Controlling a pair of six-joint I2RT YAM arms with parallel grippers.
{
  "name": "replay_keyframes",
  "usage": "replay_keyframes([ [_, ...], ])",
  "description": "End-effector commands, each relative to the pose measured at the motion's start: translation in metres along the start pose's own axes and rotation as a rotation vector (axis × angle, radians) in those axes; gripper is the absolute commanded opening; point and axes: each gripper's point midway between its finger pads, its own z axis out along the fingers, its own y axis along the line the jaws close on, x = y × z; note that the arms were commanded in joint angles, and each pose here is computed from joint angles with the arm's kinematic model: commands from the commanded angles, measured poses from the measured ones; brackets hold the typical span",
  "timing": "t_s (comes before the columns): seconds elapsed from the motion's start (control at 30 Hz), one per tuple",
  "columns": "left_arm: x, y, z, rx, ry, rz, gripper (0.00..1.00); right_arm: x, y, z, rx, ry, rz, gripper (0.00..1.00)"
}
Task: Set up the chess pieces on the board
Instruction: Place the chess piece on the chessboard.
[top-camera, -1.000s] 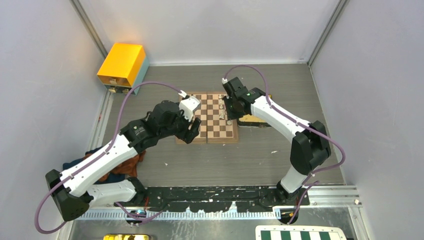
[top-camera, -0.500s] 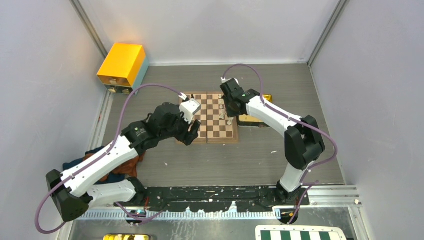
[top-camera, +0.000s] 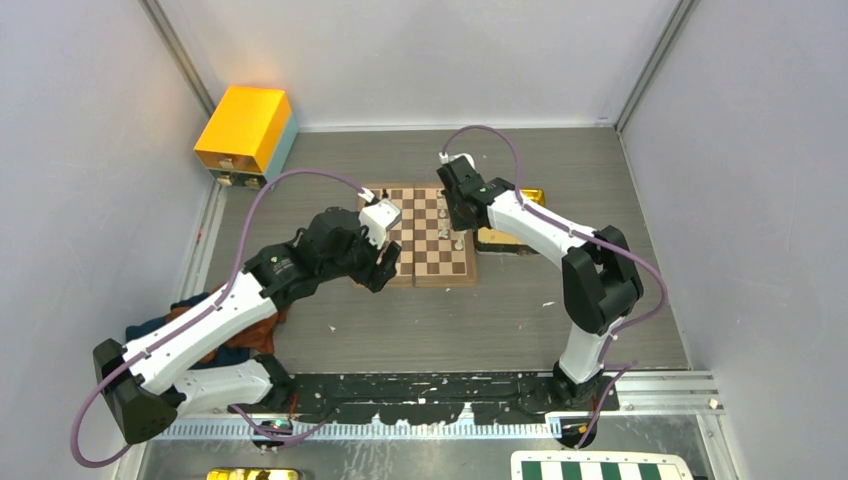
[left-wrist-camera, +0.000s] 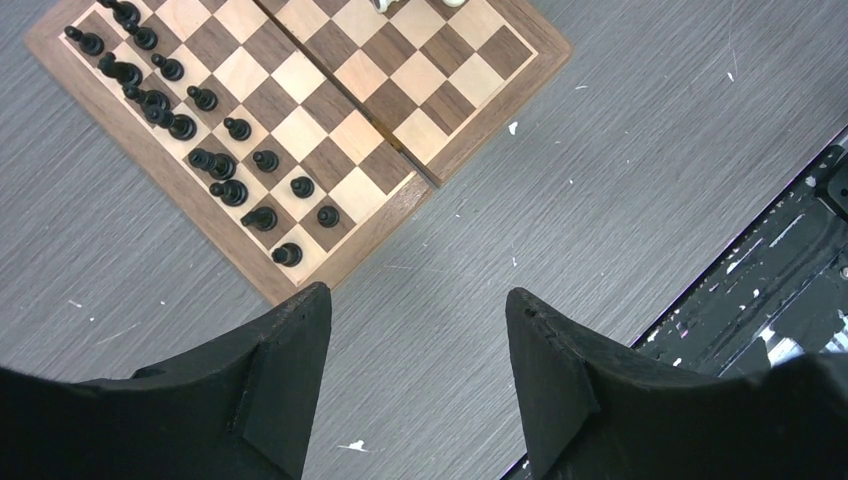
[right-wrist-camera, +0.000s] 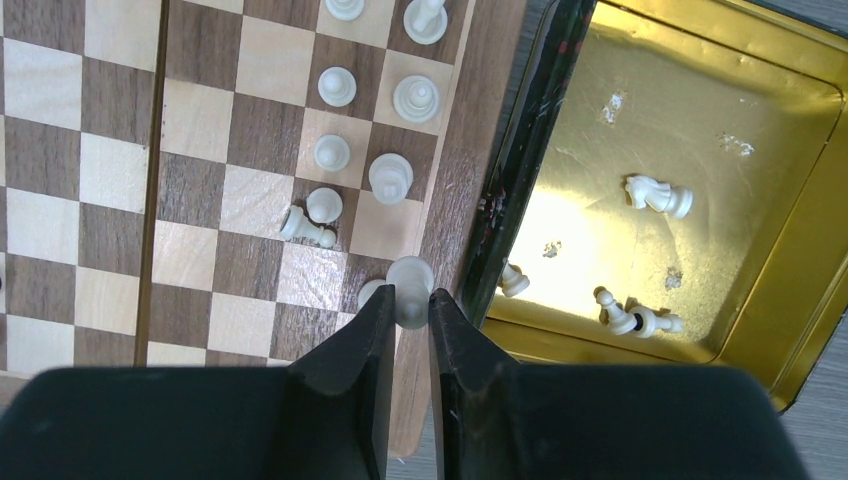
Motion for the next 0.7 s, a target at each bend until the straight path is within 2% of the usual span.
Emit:
replay_keyframes([
  [0.0, -0.014, 0.001, -0.004, -0.007, -0.068, -0.008, 0.65, -0.029, 0.003, -0.003, -0.005, -0.090, 0.020, 0.01],
  [0.67, -0.011, 0.003, -0.003, -0.013, -0.061, 0.018, 0.65, -0.028, 0.012, 0.017, -0.021, -0.102, 0.044, 0.01],
])
